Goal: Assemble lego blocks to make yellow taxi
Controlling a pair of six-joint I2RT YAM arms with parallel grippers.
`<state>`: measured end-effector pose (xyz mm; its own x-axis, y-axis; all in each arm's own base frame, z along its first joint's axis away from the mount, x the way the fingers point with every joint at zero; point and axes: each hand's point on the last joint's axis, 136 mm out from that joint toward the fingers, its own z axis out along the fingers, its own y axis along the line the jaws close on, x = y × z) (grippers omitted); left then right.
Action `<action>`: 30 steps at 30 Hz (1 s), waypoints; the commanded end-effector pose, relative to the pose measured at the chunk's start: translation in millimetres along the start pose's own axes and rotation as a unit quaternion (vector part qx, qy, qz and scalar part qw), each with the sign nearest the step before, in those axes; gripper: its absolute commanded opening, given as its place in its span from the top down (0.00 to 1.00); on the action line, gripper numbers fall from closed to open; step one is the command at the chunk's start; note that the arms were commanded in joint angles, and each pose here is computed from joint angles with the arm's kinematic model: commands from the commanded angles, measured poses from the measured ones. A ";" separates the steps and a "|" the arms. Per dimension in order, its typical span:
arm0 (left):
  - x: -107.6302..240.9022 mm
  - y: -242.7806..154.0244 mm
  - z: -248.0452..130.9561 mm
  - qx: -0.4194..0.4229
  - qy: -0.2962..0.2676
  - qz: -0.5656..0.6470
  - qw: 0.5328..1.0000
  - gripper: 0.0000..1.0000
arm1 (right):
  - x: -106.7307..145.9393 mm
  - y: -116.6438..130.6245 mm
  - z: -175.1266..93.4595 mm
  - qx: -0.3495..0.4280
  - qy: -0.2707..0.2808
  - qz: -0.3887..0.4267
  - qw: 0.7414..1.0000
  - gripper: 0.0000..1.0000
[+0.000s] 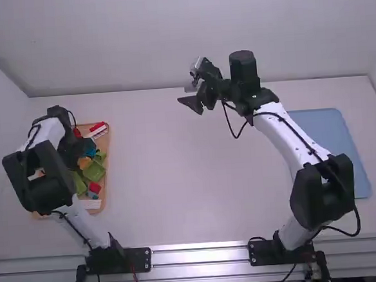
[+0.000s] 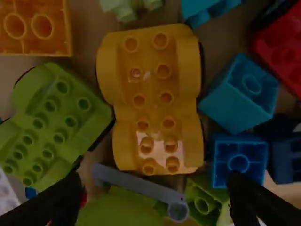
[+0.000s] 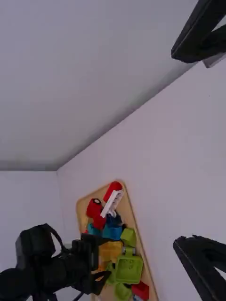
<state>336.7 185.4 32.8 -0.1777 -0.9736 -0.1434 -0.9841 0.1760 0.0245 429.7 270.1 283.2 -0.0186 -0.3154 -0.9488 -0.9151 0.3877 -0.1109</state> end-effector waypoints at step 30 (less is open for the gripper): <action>-15.7 26.7 41.9 -0.021 -0.048 -0.052 0.997 0.23 | -10.1 -1.6 0.3 -0.002 -0.008 -0.006 1.000 0.01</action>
<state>325.4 212.2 3.9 -0.0823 -0.9669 -0.2414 -0.9964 0.0843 0.0018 429.3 270.0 282.3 -0.0234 -0.3166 -0.9483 -0.9157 0.3873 -0.1068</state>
